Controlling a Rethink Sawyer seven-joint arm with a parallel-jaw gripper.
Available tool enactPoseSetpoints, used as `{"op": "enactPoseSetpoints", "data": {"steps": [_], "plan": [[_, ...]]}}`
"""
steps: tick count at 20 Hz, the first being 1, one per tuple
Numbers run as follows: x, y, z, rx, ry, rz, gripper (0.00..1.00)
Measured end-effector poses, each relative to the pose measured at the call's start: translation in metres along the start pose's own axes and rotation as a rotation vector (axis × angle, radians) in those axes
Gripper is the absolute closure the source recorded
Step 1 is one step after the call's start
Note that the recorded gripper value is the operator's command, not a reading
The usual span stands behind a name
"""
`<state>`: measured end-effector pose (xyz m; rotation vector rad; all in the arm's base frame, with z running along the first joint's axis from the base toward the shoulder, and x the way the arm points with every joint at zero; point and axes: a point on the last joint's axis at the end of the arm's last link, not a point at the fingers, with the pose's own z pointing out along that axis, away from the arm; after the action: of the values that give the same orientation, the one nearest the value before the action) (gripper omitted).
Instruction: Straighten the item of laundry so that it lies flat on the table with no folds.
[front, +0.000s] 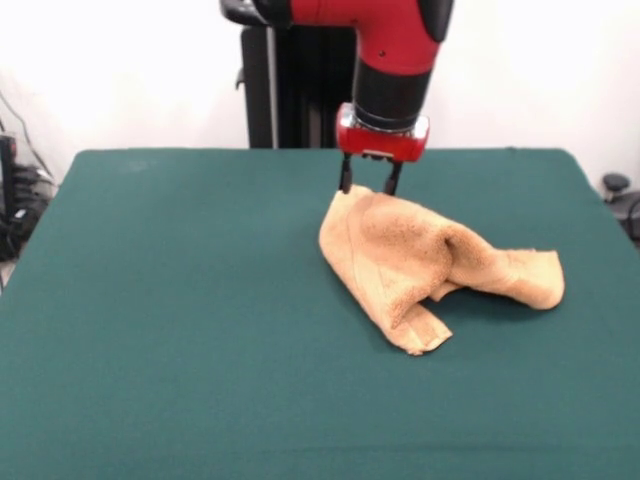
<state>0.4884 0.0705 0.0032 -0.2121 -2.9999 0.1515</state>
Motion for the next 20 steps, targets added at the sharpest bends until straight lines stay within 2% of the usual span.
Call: {"op": "enactPoseSetpoints", "data": {"steps": [1,12,20], "plan": [[0.003,0.003,0.006,-0.002,0.008,-0.005,1.0],[0.005,0.01,0.023,-0.026,-0.017,-0.012,1.0],[0.005,0.011,0.023,-0.028,-0.021,-0.013,1.0]]}}
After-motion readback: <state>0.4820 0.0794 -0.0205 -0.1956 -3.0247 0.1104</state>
